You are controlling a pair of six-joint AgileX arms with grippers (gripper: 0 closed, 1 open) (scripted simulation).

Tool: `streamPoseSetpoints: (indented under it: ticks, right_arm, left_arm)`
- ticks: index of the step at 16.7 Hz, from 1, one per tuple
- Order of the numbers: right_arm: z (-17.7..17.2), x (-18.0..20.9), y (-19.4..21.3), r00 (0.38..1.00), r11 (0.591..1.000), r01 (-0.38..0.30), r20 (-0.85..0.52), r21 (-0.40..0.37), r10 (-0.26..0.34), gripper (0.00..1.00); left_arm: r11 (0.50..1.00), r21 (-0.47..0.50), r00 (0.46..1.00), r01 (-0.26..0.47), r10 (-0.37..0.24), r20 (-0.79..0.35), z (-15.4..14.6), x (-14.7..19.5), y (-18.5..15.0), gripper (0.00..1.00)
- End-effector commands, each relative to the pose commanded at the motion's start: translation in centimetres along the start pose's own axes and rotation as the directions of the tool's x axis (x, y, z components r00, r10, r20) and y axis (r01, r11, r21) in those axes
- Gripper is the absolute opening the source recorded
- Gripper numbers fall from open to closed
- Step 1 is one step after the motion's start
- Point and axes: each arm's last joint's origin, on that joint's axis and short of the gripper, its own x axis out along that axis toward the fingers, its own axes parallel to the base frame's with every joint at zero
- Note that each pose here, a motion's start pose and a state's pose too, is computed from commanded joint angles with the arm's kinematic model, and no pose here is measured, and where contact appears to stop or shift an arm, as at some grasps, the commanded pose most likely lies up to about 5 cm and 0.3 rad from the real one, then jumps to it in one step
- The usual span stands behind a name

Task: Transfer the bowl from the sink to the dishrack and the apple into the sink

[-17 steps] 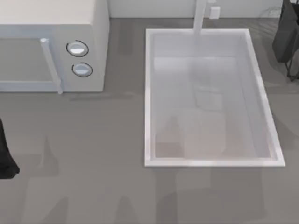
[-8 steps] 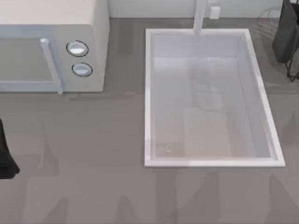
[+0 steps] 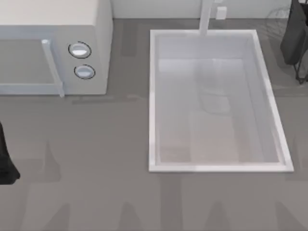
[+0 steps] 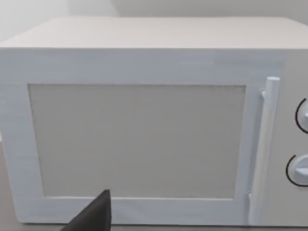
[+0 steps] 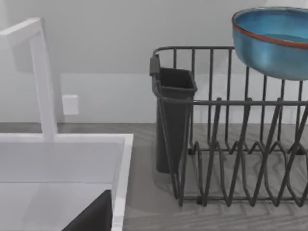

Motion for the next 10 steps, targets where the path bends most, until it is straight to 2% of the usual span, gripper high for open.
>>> streamPoseSetpoints:
  ticks: [10]
  right_arm:
    - [-0.41, -0.13, 0.12, 1.000, 1.000, -0.008, 0.011, 0.004, 0.008, 1.00]
  left_arm:
    - [1.000, 0.000, 1.000, 0.000, 0.000, 0.000, 0.00, 0.00, 0.00, 1.00]
